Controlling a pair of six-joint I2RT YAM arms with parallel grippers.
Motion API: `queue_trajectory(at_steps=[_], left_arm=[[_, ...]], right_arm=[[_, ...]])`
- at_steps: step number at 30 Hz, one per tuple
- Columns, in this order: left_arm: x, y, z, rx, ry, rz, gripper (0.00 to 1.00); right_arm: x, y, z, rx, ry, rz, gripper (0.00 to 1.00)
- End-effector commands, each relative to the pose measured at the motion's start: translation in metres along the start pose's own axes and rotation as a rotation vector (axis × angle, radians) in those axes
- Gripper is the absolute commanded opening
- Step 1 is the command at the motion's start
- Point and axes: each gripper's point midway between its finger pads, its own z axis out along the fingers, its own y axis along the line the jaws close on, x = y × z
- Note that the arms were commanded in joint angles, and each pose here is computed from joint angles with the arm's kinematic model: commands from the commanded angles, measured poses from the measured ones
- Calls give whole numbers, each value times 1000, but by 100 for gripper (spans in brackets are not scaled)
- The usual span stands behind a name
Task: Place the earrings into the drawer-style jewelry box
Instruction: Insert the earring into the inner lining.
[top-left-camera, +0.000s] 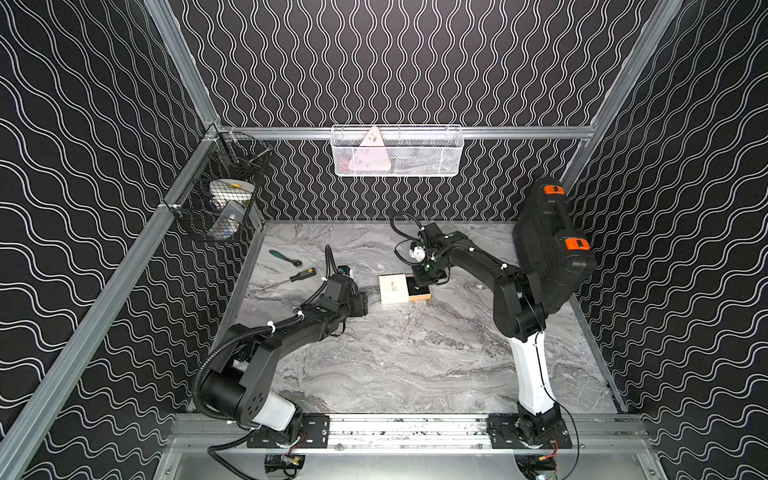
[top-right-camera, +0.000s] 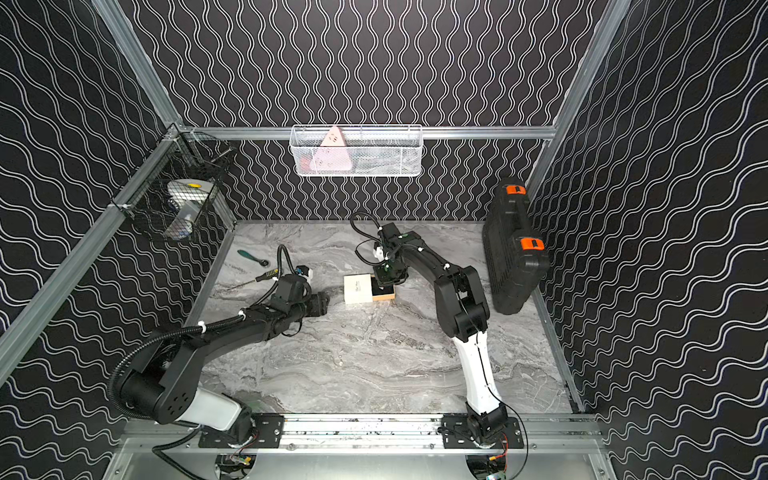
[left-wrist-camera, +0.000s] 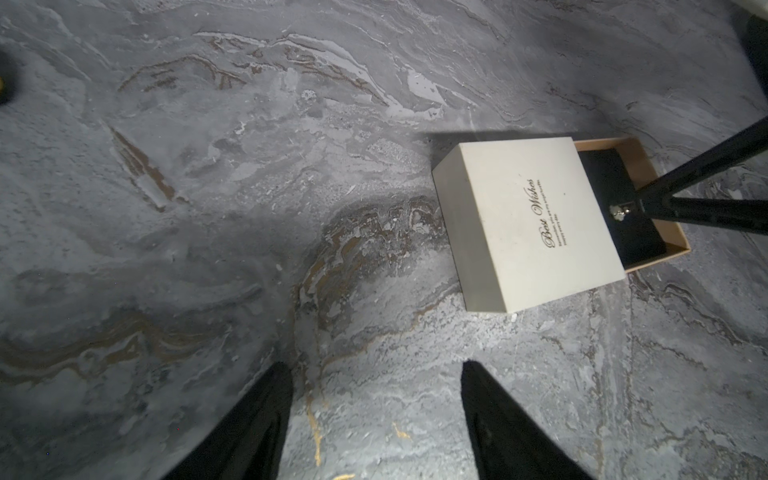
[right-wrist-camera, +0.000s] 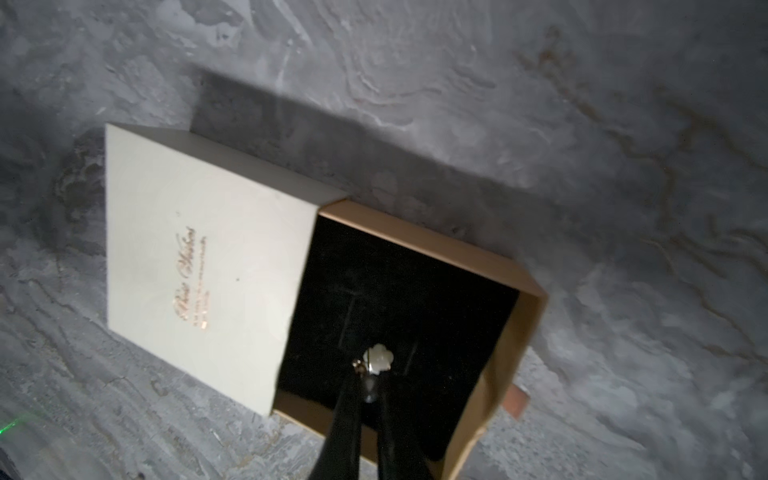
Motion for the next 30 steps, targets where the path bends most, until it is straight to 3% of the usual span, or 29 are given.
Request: queue_trajectory(at_steps=[1, 30], left_arm=[[-4, 1, 0, -8, -12, 11, 70], [-4, 0, 1, -5, -9, 9, 70]], right_arm=[[-3, -1, 1, 3, -4, -8, 0], [6, -13, 0, 73, 28, -5, 0]])
